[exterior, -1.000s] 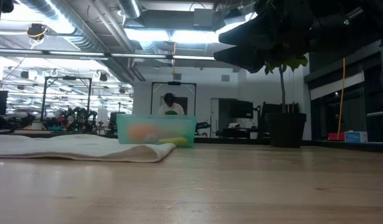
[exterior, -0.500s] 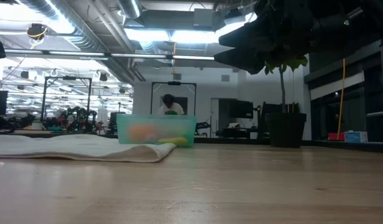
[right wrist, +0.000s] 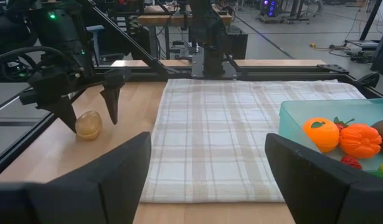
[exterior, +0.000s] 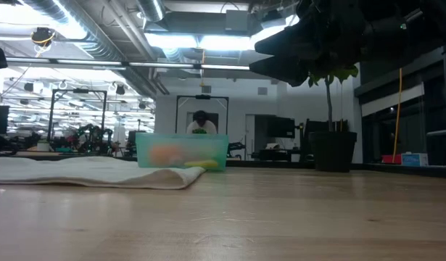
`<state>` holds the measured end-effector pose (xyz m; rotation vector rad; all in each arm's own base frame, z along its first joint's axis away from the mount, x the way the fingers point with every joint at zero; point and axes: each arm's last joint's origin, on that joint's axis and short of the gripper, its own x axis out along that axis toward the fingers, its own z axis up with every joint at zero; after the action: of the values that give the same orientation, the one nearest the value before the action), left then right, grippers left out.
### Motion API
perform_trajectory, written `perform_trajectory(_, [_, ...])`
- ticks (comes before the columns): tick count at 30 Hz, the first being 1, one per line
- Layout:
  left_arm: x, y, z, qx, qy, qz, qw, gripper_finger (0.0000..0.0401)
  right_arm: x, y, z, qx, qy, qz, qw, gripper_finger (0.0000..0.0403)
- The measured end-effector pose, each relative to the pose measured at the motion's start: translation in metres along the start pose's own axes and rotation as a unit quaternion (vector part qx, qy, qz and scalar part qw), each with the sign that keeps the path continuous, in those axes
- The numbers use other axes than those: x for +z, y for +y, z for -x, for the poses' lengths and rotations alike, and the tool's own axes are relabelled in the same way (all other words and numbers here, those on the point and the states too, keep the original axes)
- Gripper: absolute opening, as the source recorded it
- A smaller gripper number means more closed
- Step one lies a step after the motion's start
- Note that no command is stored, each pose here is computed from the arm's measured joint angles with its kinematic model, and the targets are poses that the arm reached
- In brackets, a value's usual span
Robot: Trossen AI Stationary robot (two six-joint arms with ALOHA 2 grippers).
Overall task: Pick and placing Produce into tupperware
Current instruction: Put the brown potato into the blue bin
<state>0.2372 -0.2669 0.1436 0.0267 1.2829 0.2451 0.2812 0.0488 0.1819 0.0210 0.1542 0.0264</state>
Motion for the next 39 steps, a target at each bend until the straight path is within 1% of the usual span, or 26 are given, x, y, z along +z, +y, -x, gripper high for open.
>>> perform_trajectory(6, [0.005, -0.005, -0.001, -0.012, -0.038, 0.012, 0.999, 0.0359, 0.0, 0.0, 0.0, 0.0, 0.0, 0.0, 1.0, 0.0316])
perform_trajectory(10, [0.007, -0.005, -0.001, -0.015, -0.042, 0.016, 0.999, 0.0356, 0.0, 0.0, 0.0, 0.0, 0.0, 0.0, 1.0, 0.0316])
perform_trajectory(15, [0.005, -0.005, -0.001, -0.023, -0.028, 0.013, 0.999, 0.0342, 0.0, 0.0, 0.0, 0.0, 0.0, 0.0, 1.0, 0.0316])
perform_trajectory(21, [0.004, -0.004, -0.001, -0.016, -0.021, -0.002, 1.0, 0.0332, 0.0, 0.0, 0.0, 0.0, 0.0, -0.001, 1.0, 0.0316])
perform_trajectory(26, [-0.002, 0.0, -0.008, -0.028, -0.004, 0.003, 1.0, 0.033, 0.0, 0.0, 0.0, 0.0, 0.0, -0.002, 1.0, 0.0316])
perform_trajectory(30, [-0.002, 0.0, -0.009, -0.026, -0.006, 0.002, 1.0, 0.033, 0.0, 0.0, 0.0, 0.0, 0.0, -0.001, 1.0, 0.0316])
perform_trajectory(39, [-0.003, 0.0, -0.01, -0.034, 0.015, -0.001, 0.999, 0.033, 0.0, 0.0, 0.0, 0.0, 0.0, -0.002, 1.0, 0.0316])
